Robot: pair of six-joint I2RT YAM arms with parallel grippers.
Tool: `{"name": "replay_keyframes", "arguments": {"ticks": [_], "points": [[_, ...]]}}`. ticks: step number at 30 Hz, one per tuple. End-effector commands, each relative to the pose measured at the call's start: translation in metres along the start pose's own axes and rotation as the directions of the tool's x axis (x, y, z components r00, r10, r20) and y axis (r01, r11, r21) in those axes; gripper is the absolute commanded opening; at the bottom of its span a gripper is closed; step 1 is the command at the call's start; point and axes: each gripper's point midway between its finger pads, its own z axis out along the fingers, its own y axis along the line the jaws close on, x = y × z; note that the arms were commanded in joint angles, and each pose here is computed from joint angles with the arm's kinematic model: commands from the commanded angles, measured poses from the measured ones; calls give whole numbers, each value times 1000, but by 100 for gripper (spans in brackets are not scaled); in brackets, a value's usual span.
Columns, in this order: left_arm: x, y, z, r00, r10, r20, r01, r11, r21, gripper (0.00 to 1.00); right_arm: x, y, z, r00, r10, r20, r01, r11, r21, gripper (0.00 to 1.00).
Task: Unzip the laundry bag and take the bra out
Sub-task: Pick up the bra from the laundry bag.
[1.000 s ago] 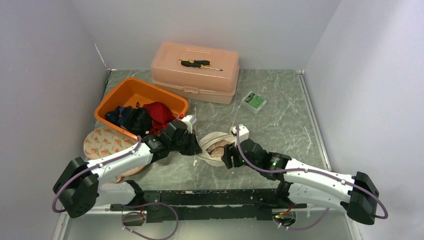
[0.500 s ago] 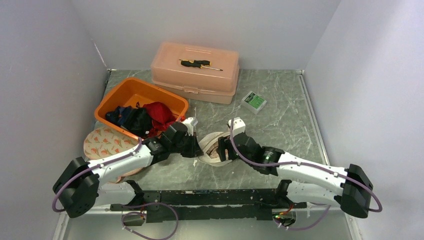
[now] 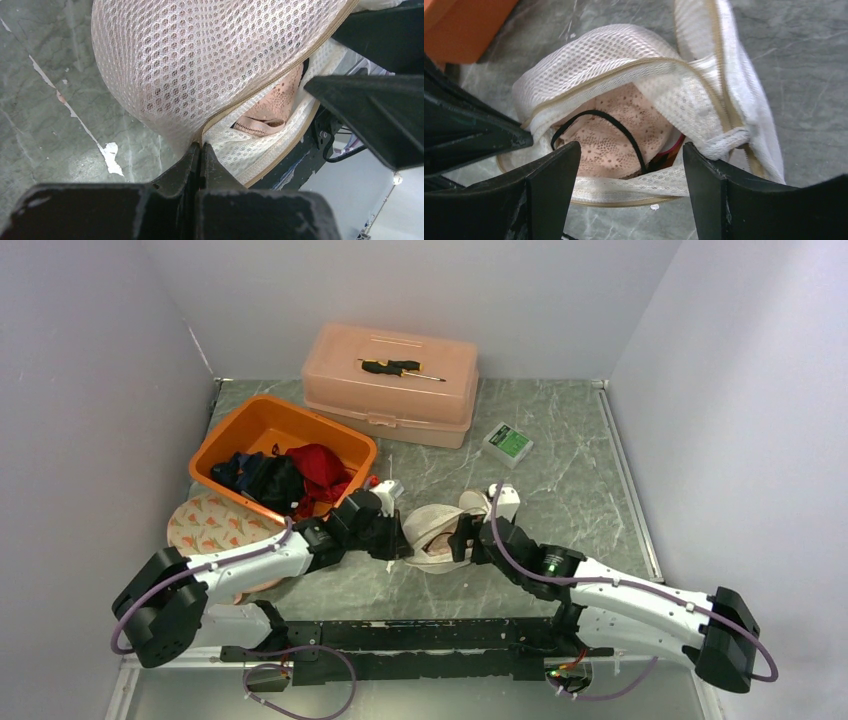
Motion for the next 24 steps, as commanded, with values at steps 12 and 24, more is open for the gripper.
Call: {"name": "replay_keyframes", "arguments": {"ticks": [12, 24], "points": [[-4, -20, 7, 1000, 2, 24, -3, 997, 71, 3, -7, 0, 29, 993, 110, 37, -111, 993, 37, 73], [-8, -24, 3, 999, 6, 37, -9, 997, 73, 3, -24, 5, 31, 989, 116, 90, -120, 992, 40, 63]]}}
